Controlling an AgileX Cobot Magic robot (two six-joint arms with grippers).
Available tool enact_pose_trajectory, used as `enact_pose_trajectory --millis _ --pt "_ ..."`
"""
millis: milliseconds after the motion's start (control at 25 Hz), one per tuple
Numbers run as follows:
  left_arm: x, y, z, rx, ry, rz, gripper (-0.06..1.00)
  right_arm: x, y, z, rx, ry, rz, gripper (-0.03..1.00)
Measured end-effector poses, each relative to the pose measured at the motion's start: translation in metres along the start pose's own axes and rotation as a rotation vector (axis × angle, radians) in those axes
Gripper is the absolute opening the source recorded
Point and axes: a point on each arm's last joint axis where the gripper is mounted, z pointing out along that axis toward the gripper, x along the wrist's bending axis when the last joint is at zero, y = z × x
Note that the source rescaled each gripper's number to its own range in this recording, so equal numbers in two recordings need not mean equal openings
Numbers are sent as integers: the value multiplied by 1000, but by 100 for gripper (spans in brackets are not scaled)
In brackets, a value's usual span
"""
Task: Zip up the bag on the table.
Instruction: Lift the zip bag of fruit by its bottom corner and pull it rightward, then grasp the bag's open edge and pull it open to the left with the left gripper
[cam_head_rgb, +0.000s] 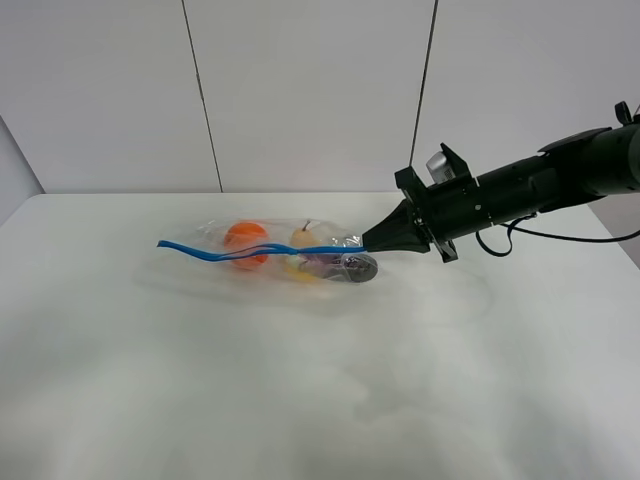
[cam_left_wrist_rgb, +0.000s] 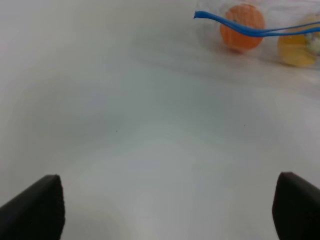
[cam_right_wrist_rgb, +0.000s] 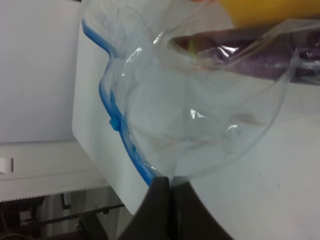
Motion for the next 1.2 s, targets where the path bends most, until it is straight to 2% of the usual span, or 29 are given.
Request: enact_pose_trajectory --millis 440,600,720,840,1000,1200 --pt "0 3 -2 -12 -1 1 100 0 0 0 -2 -5 19 0" --pt "-4 38 -10 -61 -16 2 100 -1 0 0 -5 -13 26 0" --pt "-9 77 -3 -66 -46 67 100 -1 0 0 -4 -13 27 0" --pt "-16 117 18 -62 -109 136 100 -1 1 0 -6 -16 27 0" --pt "-23 159 66 -31 -186 200 100 -2 1 0 -8 -19 26 0" --pt "-29 184 144 52 -299 240 100 -2 1 0 -9 -20 29 0"
